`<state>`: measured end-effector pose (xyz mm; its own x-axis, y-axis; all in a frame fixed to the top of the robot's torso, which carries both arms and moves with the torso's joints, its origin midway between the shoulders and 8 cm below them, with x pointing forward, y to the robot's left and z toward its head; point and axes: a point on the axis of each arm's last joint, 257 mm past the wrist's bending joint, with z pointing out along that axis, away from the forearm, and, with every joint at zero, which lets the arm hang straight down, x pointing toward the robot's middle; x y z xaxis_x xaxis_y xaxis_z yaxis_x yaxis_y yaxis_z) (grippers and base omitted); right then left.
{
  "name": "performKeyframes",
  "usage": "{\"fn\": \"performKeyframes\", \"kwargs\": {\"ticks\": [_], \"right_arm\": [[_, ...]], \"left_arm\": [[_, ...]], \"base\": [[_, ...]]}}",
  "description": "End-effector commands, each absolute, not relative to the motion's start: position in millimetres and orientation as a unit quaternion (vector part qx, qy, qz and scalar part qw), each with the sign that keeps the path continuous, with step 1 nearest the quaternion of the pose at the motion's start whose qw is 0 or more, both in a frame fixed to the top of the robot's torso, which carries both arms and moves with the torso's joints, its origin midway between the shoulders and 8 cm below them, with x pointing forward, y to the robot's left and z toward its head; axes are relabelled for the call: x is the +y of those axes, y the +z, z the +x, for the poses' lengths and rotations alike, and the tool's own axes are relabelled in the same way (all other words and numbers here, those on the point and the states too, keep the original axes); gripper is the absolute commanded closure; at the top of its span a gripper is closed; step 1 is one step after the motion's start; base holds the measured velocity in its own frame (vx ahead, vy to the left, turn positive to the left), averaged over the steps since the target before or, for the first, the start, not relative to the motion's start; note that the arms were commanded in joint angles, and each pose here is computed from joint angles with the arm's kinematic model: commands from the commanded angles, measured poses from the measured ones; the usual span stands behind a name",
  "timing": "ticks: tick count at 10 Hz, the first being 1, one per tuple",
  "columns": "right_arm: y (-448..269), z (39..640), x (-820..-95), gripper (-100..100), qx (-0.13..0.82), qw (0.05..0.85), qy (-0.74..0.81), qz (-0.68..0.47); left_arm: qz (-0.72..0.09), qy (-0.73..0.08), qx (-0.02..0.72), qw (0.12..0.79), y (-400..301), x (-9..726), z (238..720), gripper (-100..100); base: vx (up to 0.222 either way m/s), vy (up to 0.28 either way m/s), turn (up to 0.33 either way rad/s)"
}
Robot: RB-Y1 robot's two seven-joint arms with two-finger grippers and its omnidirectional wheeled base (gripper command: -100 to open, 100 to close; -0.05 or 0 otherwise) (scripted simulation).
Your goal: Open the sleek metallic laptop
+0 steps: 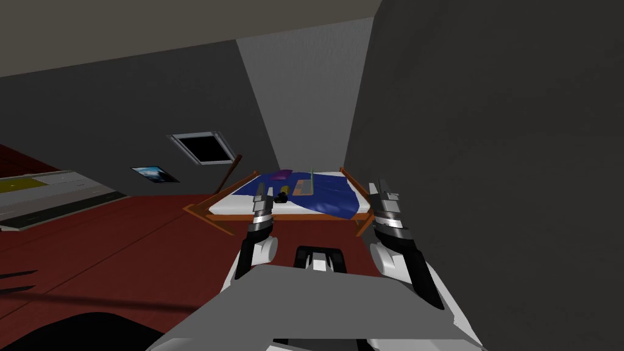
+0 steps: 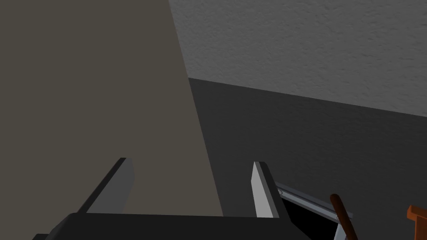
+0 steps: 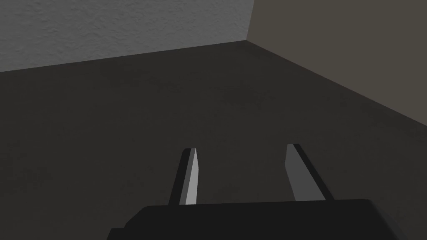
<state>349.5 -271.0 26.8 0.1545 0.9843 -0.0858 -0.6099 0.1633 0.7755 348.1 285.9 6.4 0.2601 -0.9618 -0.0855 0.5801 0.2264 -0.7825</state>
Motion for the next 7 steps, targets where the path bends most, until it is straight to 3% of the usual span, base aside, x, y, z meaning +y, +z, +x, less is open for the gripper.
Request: {"fn": "performKeyframes", "kwargs": {"ticks": [1,2,3,7], "right_arm": [[26.8,349.5,-271.0,0,0.31,0.697,0.572,0.302],[26.8,349.5,-271.0,0,0.31,0.697,0.572,0.302],[26.8,349.5,-271.0,0,0.31,0.697,0.572,0.302],[26.5,349.6,-271.0,0,0.31,0.697,0.572,0.303]], "left_arm": [[-0.323,-0.532,0.296,0.725,6.4,285.9,348.1,0],[-0.323,-0.532,0.296,0.725,6.4,285.9,348.1,0],[-0.309,-0.528,0.316,0.725,4.3,281.9,351.3,-100],[-0.279,-0.505,0.374,0.726,-6.8,276.9,366.1,-100]], "base": [[0.0,0.0,0.0],[0.0,0.0,0.0],[0.01,-0.011,-0.024],[0.017,-0.038,-0.049]]}}
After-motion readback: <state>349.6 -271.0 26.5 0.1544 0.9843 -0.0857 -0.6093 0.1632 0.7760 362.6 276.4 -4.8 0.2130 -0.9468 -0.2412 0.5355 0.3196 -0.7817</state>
